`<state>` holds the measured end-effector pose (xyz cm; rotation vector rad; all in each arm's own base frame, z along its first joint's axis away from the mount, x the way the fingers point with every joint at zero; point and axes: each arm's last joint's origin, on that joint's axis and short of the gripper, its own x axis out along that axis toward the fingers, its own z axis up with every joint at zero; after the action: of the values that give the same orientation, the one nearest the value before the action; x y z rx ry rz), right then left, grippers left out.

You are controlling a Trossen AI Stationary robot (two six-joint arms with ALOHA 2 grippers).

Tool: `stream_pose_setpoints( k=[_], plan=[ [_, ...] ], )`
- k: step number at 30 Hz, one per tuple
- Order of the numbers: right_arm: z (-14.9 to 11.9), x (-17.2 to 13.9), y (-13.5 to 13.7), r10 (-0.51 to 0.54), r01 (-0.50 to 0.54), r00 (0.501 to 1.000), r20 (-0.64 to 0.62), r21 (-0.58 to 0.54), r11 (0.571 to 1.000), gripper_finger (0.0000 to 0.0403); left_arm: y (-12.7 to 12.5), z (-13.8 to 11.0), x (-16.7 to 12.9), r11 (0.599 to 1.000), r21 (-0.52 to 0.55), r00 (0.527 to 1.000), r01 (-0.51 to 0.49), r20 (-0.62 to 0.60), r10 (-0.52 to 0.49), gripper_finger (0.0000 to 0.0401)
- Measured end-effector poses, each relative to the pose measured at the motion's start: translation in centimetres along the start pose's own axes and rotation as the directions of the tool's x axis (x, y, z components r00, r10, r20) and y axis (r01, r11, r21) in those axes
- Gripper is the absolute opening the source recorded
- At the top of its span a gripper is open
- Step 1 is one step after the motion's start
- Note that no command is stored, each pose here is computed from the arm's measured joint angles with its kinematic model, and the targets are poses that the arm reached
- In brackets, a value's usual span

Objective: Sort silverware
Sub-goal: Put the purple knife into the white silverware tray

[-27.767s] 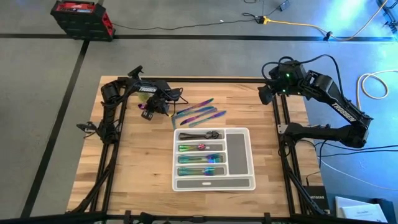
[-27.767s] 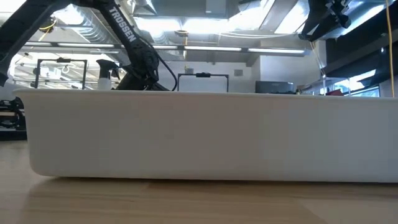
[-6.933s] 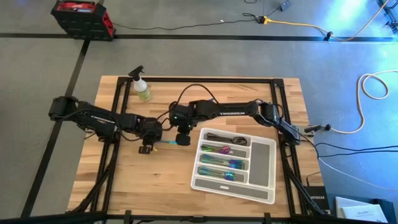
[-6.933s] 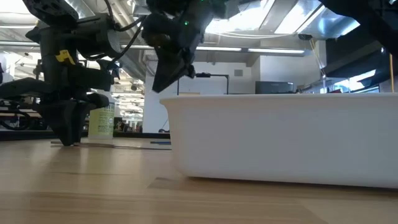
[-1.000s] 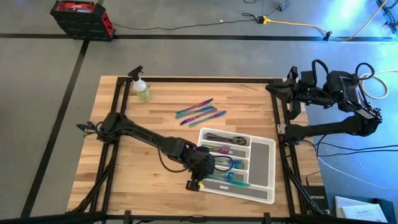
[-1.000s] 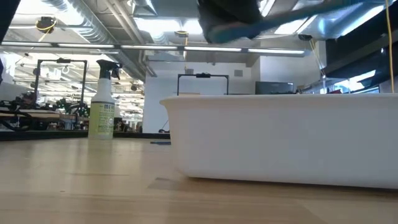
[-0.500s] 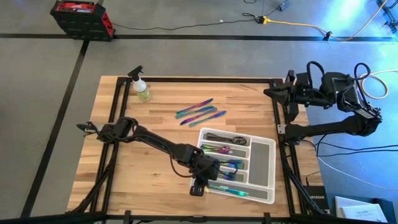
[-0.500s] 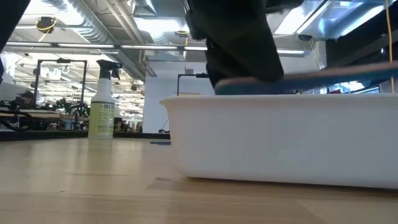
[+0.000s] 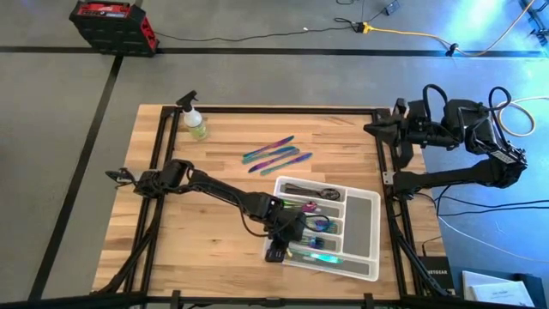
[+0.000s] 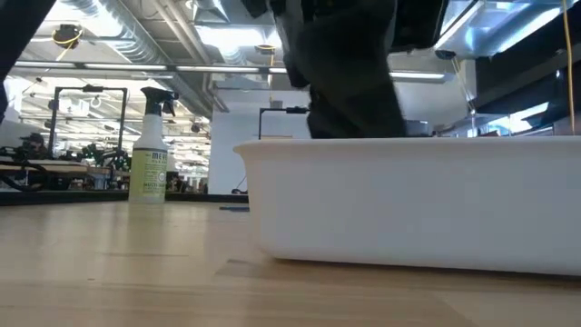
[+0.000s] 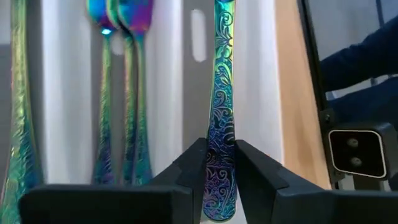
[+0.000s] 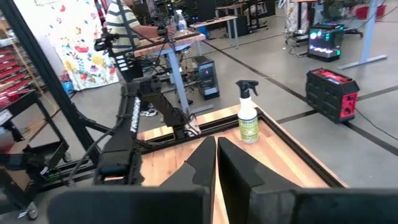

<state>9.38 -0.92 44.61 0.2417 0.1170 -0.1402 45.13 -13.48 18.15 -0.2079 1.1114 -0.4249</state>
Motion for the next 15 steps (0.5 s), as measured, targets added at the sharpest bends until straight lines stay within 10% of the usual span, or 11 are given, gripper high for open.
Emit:
stream_pose_setpoints(
  k=[15],
  plan=[
    [0.1,0.0,0.0,0.009,-0.009,1.000,0.006,0.004,1.000,0.0001,1.4,-0.3,-0.4,0.967,-0.205,0.987,0.148,-0.032,-0.158,0.0145]
  ],
)
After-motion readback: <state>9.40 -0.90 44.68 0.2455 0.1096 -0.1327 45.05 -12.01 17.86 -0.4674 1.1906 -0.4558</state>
